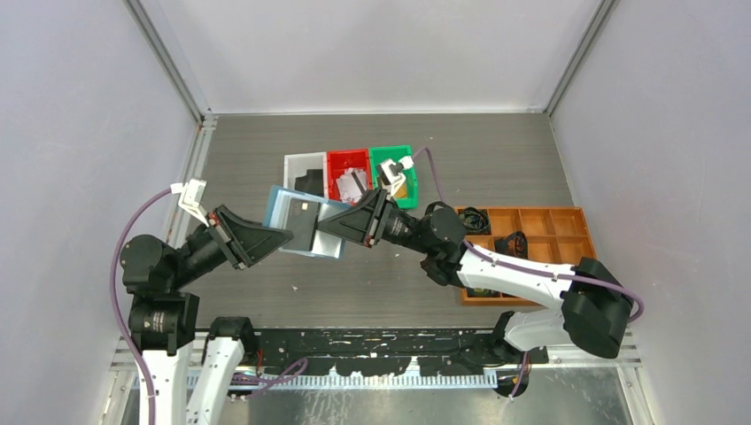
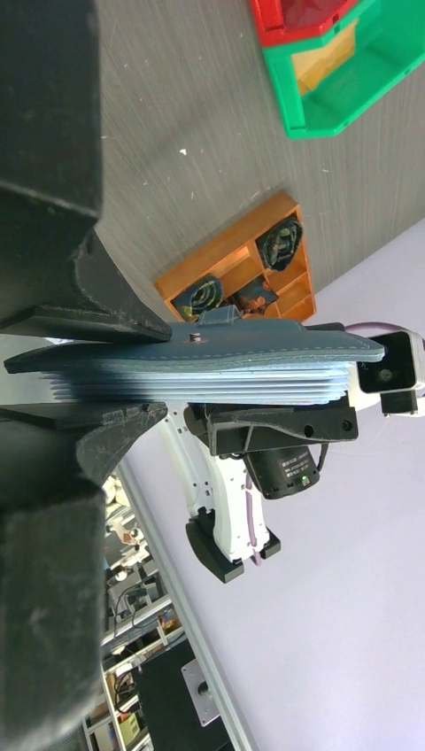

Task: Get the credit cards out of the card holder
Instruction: Remove the credit card from the card holder.

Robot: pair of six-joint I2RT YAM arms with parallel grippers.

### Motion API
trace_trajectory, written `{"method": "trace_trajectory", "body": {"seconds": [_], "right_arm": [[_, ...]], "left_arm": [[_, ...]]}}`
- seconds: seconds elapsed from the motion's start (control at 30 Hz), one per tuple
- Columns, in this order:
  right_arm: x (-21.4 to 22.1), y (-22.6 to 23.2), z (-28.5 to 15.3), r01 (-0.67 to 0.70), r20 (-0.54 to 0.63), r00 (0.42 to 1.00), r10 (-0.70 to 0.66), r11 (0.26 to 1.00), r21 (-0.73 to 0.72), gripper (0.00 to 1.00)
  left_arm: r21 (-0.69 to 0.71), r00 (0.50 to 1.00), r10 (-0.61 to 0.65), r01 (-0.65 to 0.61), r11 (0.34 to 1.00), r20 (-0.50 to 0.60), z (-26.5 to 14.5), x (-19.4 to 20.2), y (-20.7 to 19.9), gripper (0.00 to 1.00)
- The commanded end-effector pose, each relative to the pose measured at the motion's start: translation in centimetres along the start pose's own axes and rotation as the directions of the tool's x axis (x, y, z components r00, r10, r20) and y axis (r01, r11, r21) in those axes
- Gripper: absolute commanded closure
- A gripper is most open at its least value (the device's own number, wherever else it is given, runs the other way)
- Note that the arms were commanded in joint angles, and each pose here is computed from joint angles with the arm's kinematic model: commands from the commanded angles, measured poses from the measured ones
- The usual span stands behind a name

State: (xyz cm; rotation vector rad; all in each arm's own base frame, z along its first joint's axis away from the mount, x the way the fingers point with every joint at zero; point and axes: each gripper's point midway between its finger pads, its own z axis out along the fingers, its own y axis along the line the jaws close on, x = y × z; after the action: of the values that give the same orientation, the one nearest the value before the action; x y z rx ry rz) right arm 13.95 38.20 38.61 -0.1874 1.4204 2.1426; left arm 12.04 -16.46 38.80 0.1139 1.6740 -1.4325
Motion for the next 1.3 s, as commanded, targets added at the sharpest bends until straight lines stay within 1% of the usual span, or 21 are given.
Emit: {"method": "trace_trajectory", "body": {"seconds": [0.0,0.07,0.2,0.3,0.4,0.5,0.63,0.83,1.0,1.07,1.17,1.23,1.27], "right_arm": [[0.0,0.1,1.1,0.034,-0.029,0.999,-0.034,0.999,0.015,0.58],[0.3,0.2,1.4,0.031,-0.045,0.999,-0.03,0.999,0.011,0.59],[1.0,0.1,1.7,0.016,-0.07,0.997,-0.016,1.0,0.001,0.7],[1.4,0.6,1.8,0.004,-0.082,0.997,-0.006,1.0,-0.03,0.73],[1.4,1.4,1.7,-0.008,-0.077,0.997,0.002,0.997,-0.075,0.82],[1.4,1.3,1.2,-0.024,-0.065,0.998,0.018,0.996,-0.091,0.9],[1.3,1.7,0.4,-0.034,-0.044,0.999,0.029,0.992,-0.12,0.93],[1.3,2.9,-0.7,-0.043,-0.032,0.999,0.038,0.983,-0.178,0.94],[1.4,3.5,-1.0,-0.048,-0.04,0.998,0.041,0.978,-0.203,0.96],[1.5,3.5,-1.1,-0.048,-0.039,0.998,0.041,0.978,-0.204,0.99],[1.4,3.9,-1.2,-0.044,-0.038,0.999,0.037,0.976,-0.214,0.99],[1.4,4.0,-1.2,-0.043,-0.038,0.999,0.036,0.975,-0.218,0.99],[1.4,4.1,-1.2,-0.042,-0.038,0.999,0.035,0.975,-0.219,0.99]], "left_arm": [[0.066,0.993,0.115,-0.116,0.991,0.028,-0.7,-0.4,-2.8,0.91],[0.06,0.993,0.114,-0.115,0.992,0.031,-0.7,-0.4,-2.6,0.9],[0.055,0.993,0.117,-0.118,0.991,0.036,-0.7,-0.5,-2.6,0.9],[0.054,0.992,0.117,-0.119,0.991,0.039,-0.8,-0.5,-2.7,0.9],[0.052,0.993,0.111,-0.113,0.992,0.034,-0.7,-0.4,-2.5,0.9],[0.045,0.993,0.108,-0.109,0.993,0.038,-0.7,-0.4,-2.3,0.91],[0.046,0.995,0.09,-0.093,0.995,0.052,-0.7,-0.7,-2.6,0.91],[0.039,0.995,0.089,-0.091,0.995,0.041,-0.9,-0.2,-2.3,0.91],[0.029,0.996,0.077,-0.078,0.997,0.051,-0.9,-0.3,-2.1,0.88],[0.039,0.996,0.08,-0.082,0.996,0.042,-0.8,-0.2,-2.2,0.88],[0.043,0.997,0.074,-0.075,0.996,0.027,-0.9,0.1,-2.1,0.87],[0.043,0.997,0.072,-0.073,0.996,0.023,-0.9,0.2,-2.1,0.85],[0.043,0.997,0.073,-0.073,0.996,0.022,-0.9,0.2,-2.1,0.82]]}}
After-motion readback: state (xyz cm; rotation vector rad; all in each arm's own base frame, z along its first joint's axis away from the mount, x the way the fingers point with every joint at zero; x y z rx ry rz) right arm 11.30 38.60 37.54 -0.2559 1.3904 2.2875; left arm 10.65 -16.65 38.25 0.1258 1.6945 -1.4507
